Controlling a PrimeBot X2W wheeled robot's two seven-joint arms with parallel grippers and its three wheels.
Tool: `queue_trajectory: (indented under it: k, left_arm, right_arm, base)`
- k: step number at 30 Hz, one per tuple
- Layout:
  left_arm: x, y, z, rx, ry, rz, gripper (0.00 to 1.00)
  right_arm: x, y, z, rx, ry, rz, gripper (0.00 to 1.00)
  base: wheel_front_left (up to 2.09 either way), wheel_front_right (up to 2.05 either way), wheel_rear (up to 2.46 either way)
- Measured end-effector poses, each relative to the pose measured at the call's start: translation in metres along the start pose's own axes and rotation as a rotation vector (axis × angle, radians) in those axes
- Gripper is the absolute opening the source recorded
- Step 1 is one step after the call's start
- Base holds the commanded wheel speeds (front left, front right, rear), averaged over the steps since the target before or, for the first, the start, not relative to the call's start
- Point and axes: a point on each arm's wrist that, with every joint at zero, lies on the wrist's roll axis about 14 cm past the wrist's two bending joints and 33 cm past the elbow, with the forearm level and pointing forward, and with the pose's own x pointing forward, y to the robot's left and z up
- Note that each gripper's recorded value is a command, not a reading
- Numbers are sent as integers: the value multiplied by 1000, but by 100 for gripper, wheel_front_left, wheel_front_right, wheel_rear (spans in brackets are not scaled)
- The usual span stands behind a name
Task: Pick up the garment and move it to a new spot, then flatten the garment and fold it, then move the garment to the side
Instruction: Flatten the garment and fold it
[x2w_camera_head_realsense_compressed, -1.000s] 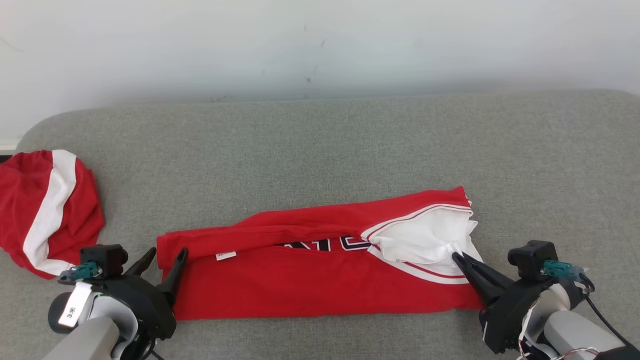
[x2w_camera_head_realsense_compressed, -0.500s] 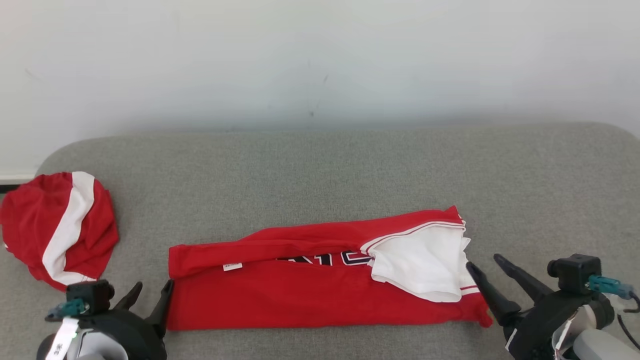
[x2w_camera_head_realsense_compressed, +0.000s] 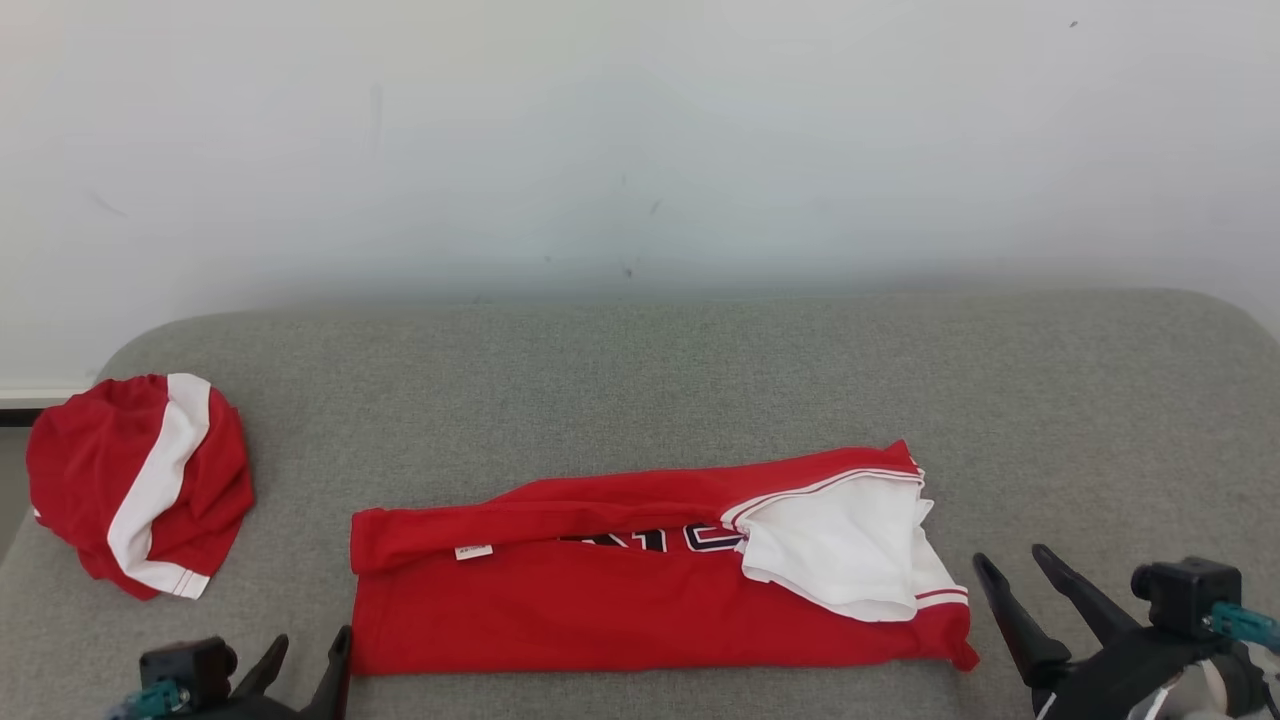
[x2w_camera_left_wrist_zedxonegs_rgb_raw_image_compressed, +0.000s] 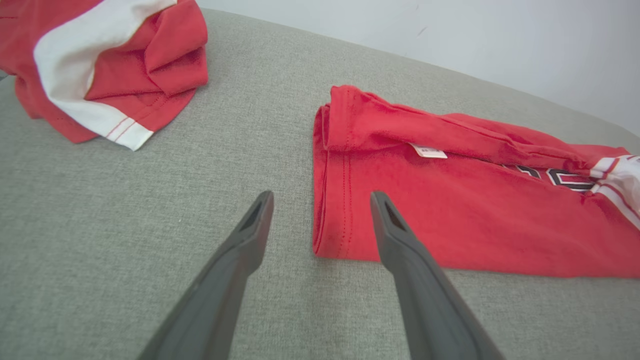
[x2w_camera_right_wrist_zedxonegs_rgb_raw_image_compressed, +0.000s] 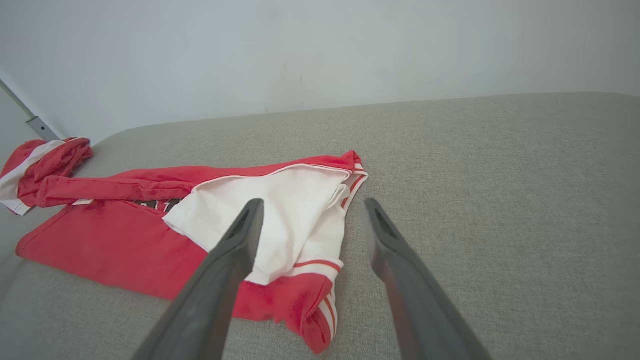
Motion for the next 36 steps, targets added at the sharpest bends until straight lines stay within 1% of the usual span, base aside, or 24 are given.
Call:
queue_trajectory:
  k: [5,8,12,14,19,25,29,36]
  left_arm:
    - [-11,1,-1,-5,-22,22,100]
    - [-16,0,6,-11,-56,23,100]
    - [-20,-1,14,-33,-90,25,100]
    - [-22,-2,16,-38,-102,27,100]
    - [-26,-7,24,-33,-141,17,100]
    - [-33,-6,33,-18,-182,21,100]
    - [-34,-5,45,-22,-222,26,100]
    - [-39,-10,51,-22,-260,28,100]
  right_arm:
    - [-9,-6,-2,12,-9,-50,100]
    - [-11,-12,5,19,-39,-89,100]
    - [-11,-14,7,-16,-51,-113,100]
    - [-12,-15,6,-14,-51,-125,100]
    - [-14,-12,1,-13,-47,-128,100]
    - [-10,-16,11,-26,-72,-141,100]
    - [-6,-12,9,-35,-71,-131,100]
    - [14,-14,16,-73,-68,-137,100]
  base:
    - [0,0,0]
    - [0,0,0]
    - [0,0,0]
    - [0,0,0]
    - [0,0,0]
    - [0,0,0]
    - [0,0,0]
    - [0,0,0]
